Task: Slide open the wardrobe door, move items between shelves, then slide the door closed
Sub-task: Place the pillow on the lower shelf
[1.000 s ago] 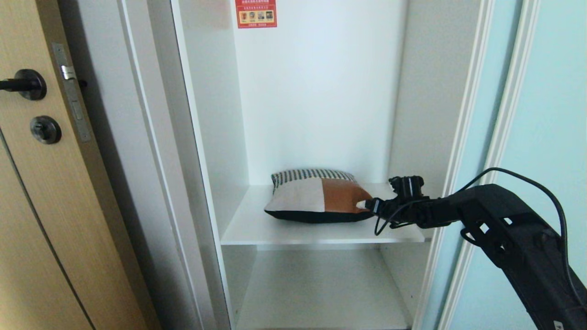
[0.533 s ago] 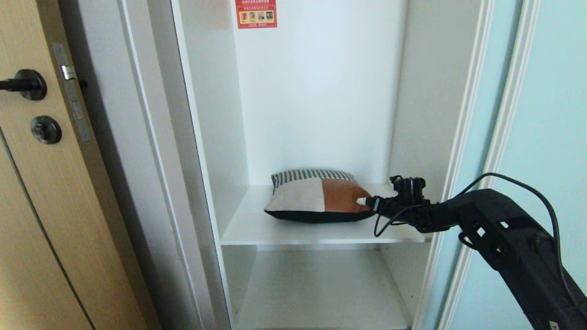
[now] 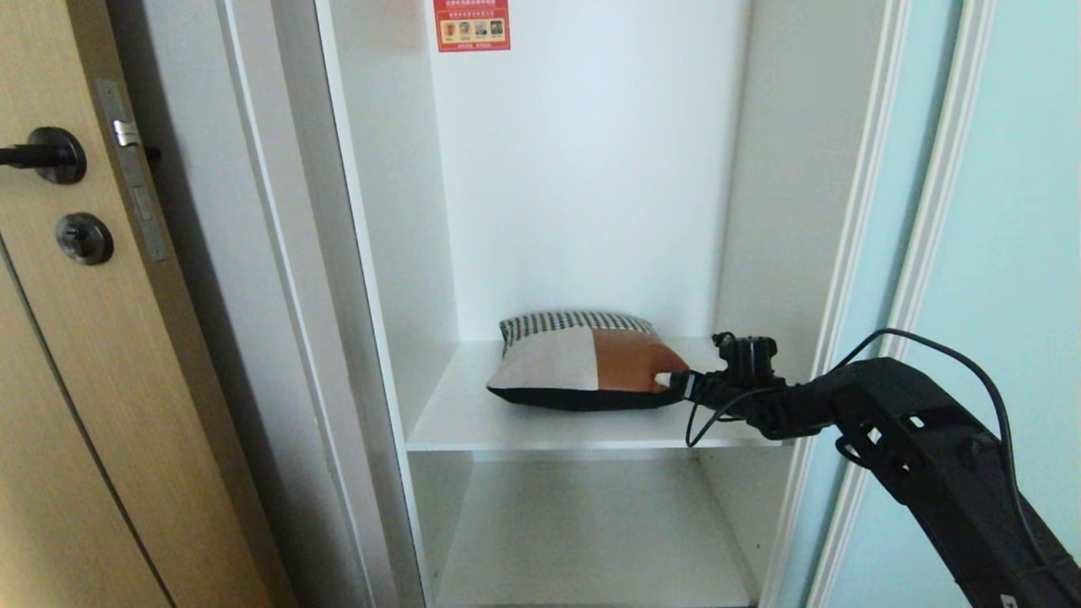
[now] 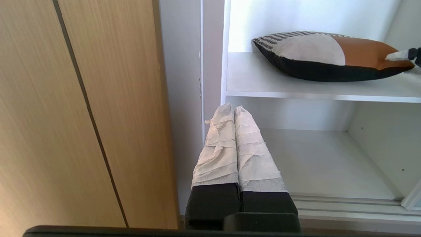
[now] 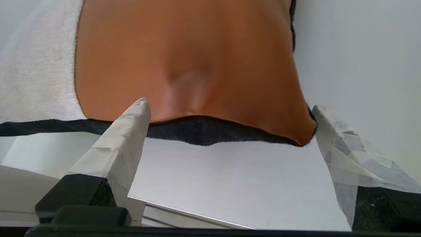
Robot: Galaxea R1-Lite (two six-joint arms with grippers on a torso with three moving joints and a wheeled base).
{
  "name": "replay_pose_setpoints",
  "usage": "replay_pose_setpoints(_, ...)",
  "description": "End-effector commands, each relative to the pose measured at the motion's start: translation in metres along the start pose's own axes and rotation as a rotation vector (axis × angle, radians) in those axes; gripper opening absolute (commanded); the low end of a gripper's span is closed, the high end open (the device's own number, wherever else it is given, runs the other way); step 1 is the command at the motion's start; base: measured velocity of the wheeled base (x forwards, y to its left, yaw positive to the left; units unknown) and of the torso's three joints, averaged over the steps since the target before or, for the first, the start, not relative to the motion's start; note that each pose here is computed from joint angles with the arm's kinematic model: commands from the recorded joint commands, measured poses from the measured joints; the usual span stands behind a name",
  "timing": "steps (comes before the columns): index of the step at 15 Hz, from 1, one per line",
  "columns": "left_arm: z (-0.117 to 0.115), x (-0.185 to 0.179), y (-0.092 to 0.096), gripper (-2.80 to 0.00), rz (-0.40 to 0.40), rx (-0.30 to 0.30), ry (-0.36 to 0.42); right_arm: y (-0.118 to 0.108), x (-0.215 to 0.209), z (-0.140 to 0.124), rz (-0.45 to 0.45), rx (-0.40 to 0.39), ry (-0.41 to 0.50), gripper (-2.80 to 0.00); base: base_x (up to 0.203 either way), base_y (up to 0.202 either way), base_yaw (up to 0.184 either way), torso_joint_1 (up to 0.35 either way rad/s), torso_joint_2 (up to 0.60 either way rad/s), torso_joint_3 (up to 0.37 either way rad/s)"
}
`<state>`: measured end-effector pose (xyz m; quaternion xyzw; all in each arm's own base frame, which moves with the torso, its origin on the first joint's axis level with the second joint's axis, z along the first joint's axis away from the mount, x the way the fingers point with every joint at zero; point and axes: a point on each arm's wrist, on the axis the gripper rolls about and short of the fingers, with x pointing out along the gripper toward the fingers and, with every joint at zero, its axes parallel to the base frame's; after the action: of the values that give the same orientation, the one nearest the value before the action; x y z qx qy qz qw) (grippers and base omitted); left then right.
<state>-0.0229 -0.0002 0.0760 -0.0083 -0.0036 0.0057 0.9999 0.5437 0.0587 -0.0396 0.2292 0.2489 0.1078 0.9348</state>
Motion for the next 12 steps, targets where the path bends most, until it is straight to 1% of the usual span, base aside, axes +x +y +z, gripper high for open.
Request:
replay_pose_setpoints(1,-0.0004,0.0002,0.0,-2.8,0.001,0.0,0.002,-0.0007,0.0009,-0.0011,0.0,0.002,-0.002,0.0,0.0,0.0,0.0,0.0,0.0,0.0)
replay_pose_setpoints(2,-0.0004,0.0002,0.0,-2.8,0.001,0.0,0.002,-0.0003,0.0008,-0.0003,0.004,0.0,-0.007,-2.8,0.0,0.0,0.0,0.0,0.0,0.0)
replay_pose_setpoints(3,-0.0004,0.0002,0.0,-2.8,0.001,0.0,0.002,-0.0003,-0.0001,0.0007,0.007,0.002,-0.003,-2.8,0.0,0.0,0.0,0.0,0.0,0.0)
replay_pose_setpoints(7,-0.0004,0.0001,0.0,-2.8,0.001,0.0,0.001,0.0007,0.0014,0.0019,0.026,-0.011,-0.041,-2.8,0.0,0.0,0.0,0.0,0.0,0.0)
replay_pose_setpoints(12,-0.0004,0.0002,0.0,-2.8,0.001,0.0,0.002,-0.0002,0.0015,0.0019,0.028,-0.011,-0.043,-2.8,0.0,0.0,0.0,0.0,0.0,0.0)
